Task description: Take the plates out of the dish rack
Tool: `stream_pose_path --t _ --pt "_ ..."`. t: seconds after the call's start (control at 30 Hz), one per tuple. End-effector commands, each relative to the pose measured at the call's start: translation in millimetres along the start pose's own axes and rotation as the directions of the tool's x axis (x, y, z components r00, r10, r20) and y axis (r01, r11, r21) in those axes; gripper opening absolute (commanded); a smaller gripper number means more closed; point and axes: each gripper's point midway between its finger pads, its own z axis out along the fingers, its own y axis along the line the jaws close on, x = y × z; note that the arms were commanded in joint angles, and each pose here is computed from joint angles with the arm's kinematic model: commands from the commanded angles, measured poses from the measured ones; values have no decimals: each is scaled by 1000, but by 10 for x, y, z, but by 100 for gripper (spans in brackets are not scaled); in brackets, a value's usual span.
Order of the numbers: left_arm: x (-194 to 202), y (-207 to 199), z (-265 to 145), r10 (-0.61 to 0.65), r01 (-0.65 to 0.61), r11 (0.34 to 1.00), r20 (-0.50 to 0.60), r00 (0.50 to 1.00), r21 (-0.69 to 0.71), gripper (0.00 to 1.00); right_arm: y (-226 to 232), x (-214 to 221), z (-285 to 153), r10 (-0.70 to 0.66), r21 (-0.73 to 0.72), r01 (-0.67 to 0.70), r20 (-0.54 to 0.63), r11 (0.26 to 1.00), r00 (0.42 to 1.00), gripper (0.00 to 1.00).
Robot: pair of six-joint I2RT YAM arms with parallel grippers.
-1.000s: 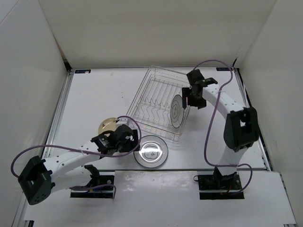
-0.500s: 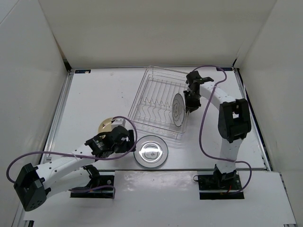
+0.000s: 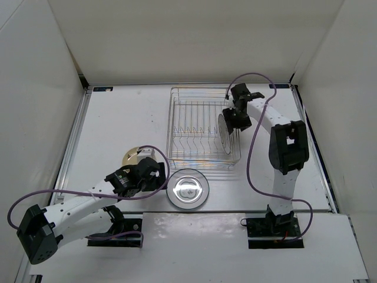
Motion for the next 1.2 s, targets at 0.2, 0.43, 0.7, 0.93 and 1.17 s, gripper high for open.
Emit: stream_pose_path --t 0.2,0.43,0.7,0.93,1.17 --pt "-40 94 -37 21 -20 999 14 1000 -32 100 -210 -1103 -1505 -55 132 3 390 991 919 82" --pt "-40 138 -62 7 -6 999 27 1000 -37 100 554 -603 -1859 -113 -198 207 404 958 908 68" --pt "47 207 -43 -6 6 999 10 1000 -50 100 1125 102 -1577 -298 -284 417 380 863 876 72" --pt "61 247 -50 -9 9 998 17 1000 -55 100 1081 285 -1091 -297 -172 342 243 924 923 70" --pt "69 268 -82 -10 11 998 15 1000 -57 100 874 72 -884 -270 39 270 256 962 928 54"
